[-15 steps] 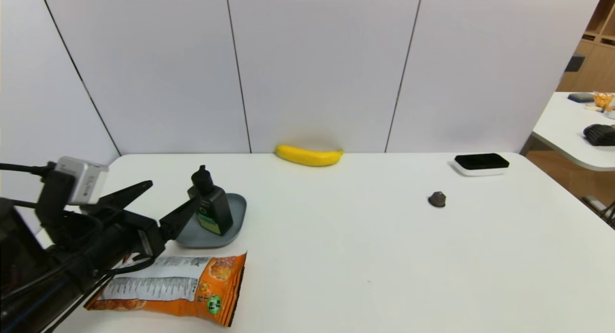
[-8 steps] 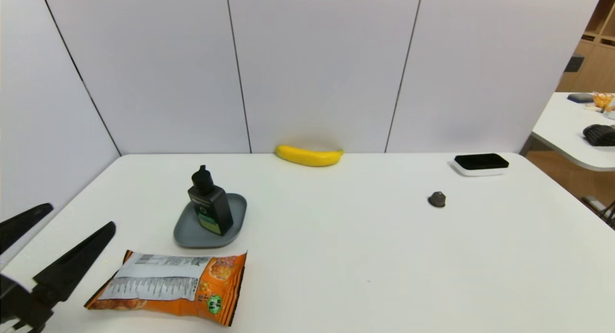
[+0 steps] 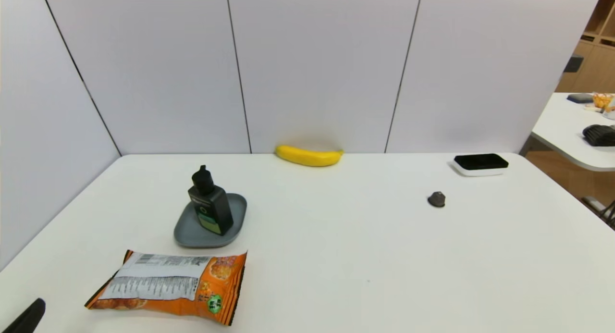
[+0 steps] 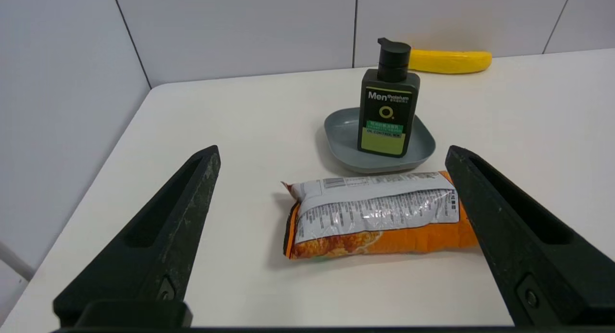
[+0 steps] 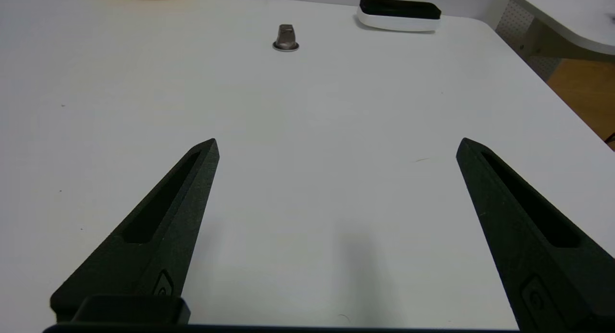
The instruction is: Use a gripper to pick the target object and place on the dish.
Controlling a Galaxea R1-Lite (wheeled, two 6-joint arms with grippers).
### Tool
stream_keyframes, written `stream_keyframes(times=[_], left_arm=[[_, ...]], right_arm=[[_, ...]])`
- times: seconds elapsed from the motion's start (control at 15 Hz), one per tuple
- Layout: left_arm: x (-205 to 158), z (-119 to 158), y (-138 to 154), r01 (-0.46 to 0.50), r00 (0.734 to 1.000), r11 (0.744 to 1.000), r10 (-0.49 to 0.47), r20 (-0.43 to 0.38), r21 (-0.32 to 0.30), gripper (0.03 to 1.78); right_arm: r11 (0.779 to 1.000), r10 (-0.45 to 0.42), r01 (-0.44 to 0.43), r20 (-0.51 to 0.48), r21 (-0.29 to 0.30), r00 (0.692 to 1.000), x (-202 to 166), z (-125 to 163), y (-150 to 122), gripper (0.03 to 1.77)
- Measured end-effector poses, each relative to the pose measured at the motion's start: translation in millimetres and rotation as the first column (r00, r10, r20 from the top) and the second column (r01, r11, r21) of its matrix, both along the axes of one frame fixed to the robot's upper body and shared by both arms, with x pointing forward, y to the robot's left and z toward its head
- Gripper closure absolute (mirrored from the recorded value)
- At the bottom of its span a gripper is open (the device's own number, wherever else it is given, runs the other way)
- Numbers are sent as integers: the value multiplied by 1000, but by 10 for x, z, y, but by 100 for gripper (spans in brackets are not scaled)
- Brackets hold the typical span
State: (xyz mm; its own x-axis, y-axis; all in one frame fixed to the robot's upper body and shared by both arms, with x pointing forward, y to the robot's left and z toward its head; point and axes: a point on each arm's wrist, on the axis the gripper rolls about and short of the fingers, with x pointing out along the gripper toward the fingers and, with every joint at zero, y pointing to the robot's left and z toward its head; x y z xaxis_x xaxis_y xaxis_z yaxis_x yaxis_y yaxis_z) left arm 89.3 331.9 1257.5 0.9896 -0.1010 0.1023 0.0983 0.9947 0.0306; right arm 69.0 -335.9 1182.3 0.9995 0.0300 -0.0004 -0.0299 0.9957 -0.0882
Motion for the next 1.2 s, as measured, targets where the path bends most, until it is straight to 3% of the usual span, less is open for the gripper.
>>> stream_keyframes(times=[0.33,0.6,0.93,1.2], left_arm=[[-152,-483,3,-14,1000,1000,14,-9,0,12],[-192,-728,13,-62,993,998,65,-103,27,12],[-202,-755,15,-72,992,997,72,-106,6,12],[-203,-752,19,-87,991,995,81,-108,-56,12]], right_arm=[[1000,-1,1,0,0,1000,0,0,0,9],[1000,-1,1,0,0,1000,0,0,0,9],[1000,0,0,0,0,1000,0,0,0,9],[1000,0,0,0,0,1000,0,0,0,9]])
